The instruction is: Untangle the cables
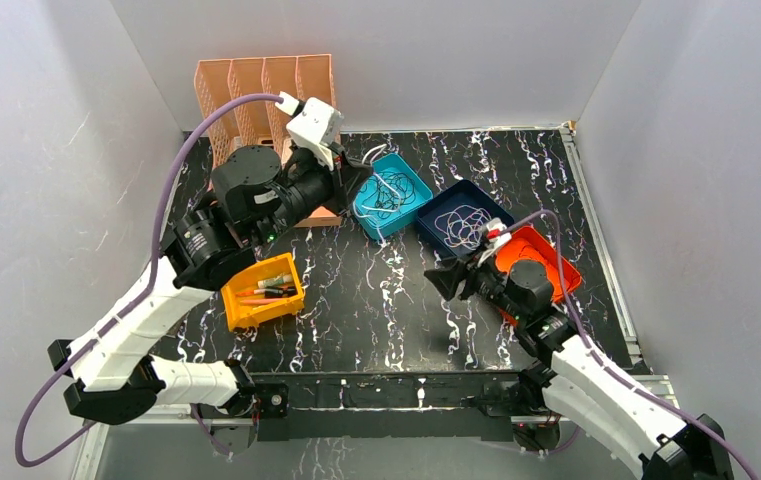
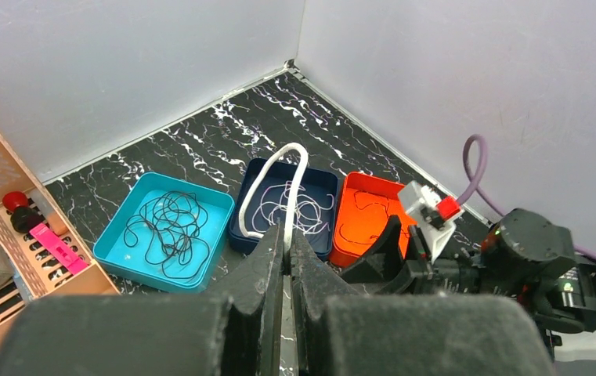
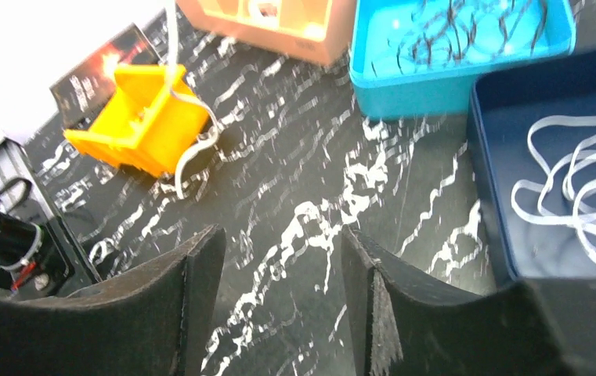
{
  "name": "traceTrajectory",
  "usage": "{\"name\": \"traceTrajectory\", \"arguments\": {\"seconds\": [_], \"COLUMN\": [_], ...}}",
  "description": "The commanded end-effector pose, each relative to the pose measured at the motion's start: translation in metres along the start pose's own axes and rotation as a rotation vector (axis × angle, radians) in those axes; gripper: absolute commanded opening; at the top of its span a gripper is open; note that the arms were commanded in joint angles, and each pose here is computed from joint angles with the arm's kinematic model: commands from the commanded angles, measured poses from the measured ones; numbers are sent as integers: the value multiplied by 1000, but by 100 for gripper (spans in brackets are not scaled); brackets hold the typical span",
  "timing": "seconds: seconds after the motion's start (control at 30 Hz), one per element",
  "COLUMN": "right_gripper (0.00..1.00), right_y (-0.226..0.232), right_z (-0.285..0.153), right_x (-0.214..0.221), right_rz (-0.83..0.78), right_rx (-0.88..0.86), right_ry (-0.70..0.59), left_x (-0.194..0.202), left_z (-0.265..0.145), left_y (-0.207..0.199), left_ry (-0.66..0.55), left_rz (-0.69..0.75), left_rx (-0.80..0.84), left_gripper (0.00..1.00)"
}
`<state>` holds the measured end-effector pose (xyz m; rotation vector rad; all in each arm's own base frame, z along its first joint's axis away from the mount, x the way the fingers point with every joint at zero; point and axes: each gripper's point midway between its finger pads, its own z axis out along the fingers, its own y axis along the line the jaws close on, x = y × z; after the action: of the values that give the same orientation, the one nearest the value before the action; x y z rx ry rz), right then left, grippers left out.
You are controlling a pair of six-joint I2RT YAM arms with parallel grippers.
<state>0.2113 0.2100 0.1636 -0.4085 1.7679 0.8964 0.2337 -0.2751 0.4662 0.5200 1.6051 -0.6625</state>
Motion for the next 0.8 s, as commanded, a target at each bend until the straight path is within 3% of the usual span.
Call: {"name": "traceTrajectory", "arguments": {"seconds": [0.0,0.17,0.57,0.77], "right_gripper": [67,75,82,88], "right_y": [34,52,85,88], "right_z": [-1,1,11,19], "right_x": [-74,-107,-147,-177], "right_rz": [-90,-154,-273,-317], "right_rx": [-101,-160,-318,-308], "right_ry": [-158,-212,-287,-375], "left_x": [-6,1,13,18], "left_z": [0,6,15,20], "left_y": [-4,-11,-21,-26], "left_ry": [-10,17,63,82], "left_rz": [-7,-9,-12,-16], "left_rx": [24,52,103,121], "left_gripper": [0,0,0,0]}}
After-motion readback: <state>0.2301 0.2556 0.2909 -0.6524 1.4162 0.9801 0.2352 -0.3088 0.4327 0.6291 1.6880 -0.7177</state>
